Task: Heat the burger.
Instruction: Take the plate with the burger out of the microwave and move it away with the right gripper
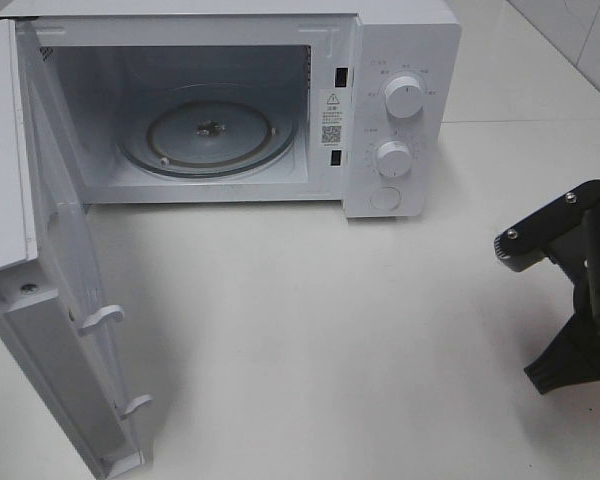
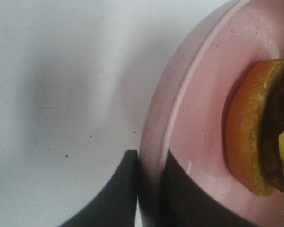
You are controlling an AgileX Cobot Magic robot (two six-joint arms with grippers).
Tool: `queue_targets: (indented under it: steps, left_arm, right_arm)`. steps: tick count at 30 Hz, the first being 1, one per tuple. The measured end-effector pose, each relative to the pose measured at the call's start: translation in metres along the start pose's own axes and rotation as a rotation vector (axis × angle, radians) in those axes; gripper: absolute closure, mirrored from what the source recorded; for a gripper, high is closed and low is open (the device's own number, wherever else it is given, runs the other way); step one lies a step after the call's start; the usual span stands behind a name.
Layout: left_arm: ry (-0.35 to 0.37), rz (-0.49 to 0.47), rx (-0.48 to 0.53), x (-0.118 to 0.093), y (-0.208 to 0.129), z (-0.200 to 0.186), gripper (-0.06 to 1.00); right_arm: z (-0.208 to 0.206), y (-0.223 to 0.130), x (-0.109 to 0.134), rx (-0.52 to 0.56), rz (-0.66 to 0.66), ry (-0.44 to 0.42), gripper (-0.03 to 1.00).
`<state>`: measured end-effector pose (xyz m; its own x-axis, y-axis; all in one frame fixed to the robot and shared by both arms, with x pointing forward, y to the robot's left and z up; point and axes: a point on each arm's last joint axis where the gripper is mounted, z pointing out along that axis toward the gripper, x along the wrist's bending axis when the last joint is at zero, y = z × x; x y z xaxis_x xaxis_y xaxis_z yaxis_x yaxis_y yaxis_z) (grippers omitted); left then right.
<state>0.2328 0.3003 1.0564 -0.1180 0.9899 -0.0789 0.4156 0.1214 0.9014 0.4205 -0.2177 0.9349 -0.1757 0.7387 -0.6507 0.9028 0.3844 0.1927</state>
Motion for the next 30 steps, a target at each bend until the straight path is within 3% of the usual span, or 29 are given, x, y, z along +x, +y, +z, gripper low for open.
queue_targets:
  steps: [10, 30]
  left_arm:
    - [0.000, 0.000, 0.000, 0.000, 0.000, 0.000, 0.13]
    - [0.000, 0.000, 0.000, 0.000, 0.000, 0.000, 0.13]
  right_arm:
    - [0.029, 0.003, 0.005, 0.090, 0.047, 0.008, 0.90]
    - [0.067, 0.003, 0.018, 0.165, 0.081, -0.015, 0.88]
